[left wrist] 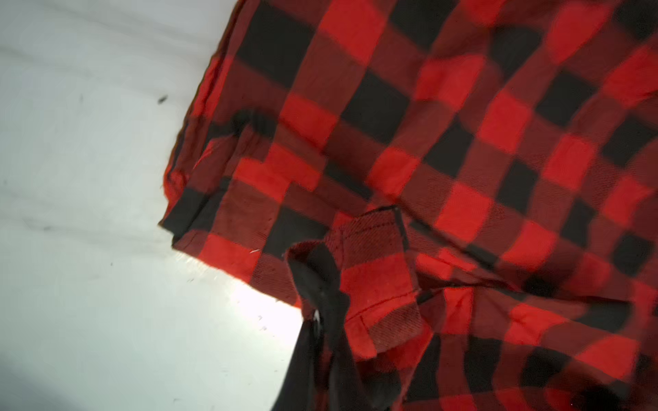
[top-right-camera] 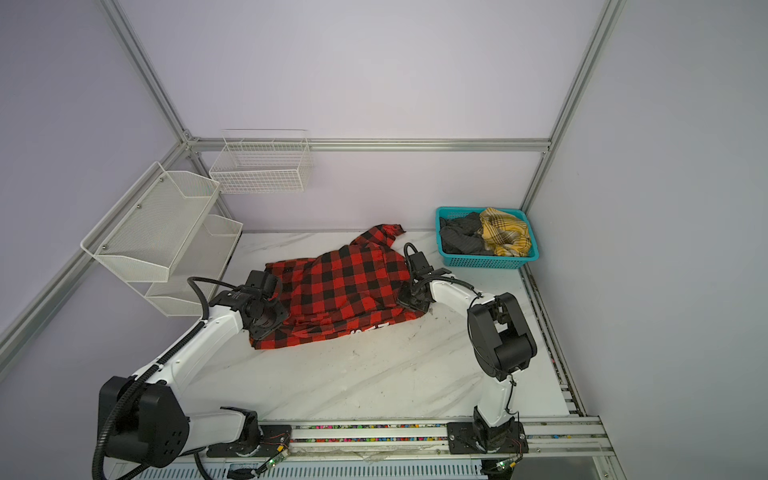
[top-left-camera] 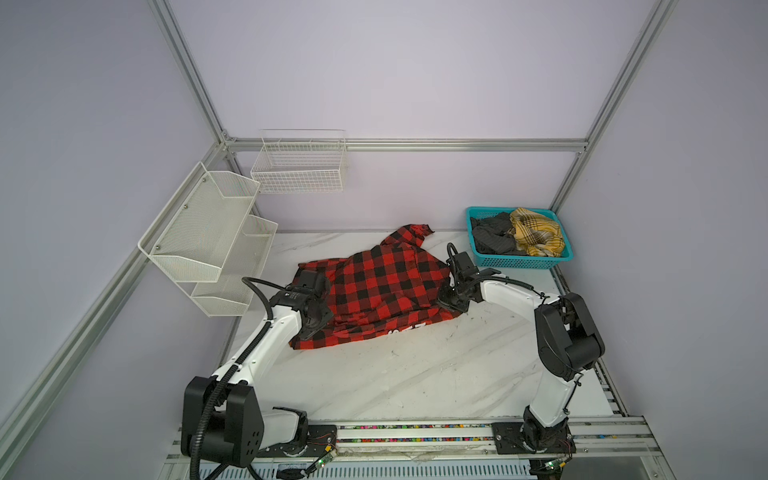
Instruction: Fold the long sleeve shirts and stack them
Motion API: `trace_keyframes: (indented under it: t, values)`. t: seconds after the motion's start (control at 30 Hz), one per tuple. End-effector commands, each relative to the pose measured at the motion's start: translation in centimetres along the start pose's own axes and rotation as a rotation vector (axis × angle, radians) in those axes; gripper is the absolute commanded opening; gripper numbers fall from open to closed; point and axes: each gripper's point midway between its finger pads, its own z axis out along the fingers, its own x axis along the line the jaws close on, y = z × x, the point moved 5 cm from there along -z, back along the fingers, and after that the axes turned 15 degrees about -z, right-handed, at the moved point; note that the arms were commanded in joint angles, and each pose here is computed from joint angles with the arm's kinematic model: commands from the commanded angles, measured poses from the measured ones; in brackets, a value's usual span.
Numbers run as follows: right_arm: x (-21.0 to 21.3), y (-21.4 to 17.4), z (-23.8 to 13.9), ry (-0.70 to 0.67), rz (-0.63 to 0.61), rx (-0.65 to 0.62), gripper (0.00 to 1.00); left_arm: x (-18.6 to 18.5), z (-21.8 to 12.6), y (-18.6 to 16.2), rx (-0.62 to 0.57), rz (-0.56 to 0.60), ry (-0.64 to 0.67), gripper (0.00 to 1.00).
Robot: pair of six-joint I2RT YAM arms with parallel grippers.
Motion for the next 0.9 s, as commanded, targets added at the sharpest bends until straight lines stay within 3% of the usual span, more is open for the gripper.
trace_keyframes:
  t: [0.0,0.37,0.53,0.67,0.7,0.8,0.87]
  values:
    - [0.6,-0.1,-0.7,0.066,0.000,-0.023,0.00,0.7,0.7,0.5,-0.052,-0.071,-0.014,0.00]
    - [3.0,2.1,-5.4,0.243,-0.016,-0.214,0.00,-3.9,-2.6,6.0,-0.125,-0.075,-0.062,0.00]
    - [3.4,1.4,-5.4,0.329,0.003,-0.238,0.00,-3.5,-1.7,7.0,-0.140,-0.073,-0.025,0.00]
    - [2.6,-0.4,-3.4,0.356,0.032,-0.208,0.00,-2.1,0.7,6.6,-0.150,-0.056,-0.008,0.00]
    - [2.5,-0.9,-2.7,0.356,0.030,-0.192,0.02,-1.8,1.5,6.3,-0.141,-0.058,-0.001,0.00]
    - [2.0,-2.3,-1.3,0.363,0.039,-0.134,0.39,-0.9,4.0,5.3,-0.076,-0.074,0.010,0.00]
    - [1.8,-2.7,-1.8,0.338,0.043,-0.134,0.54,-0.7,4.8,4.6,-0.054,-0.084,-0.012,0.00]
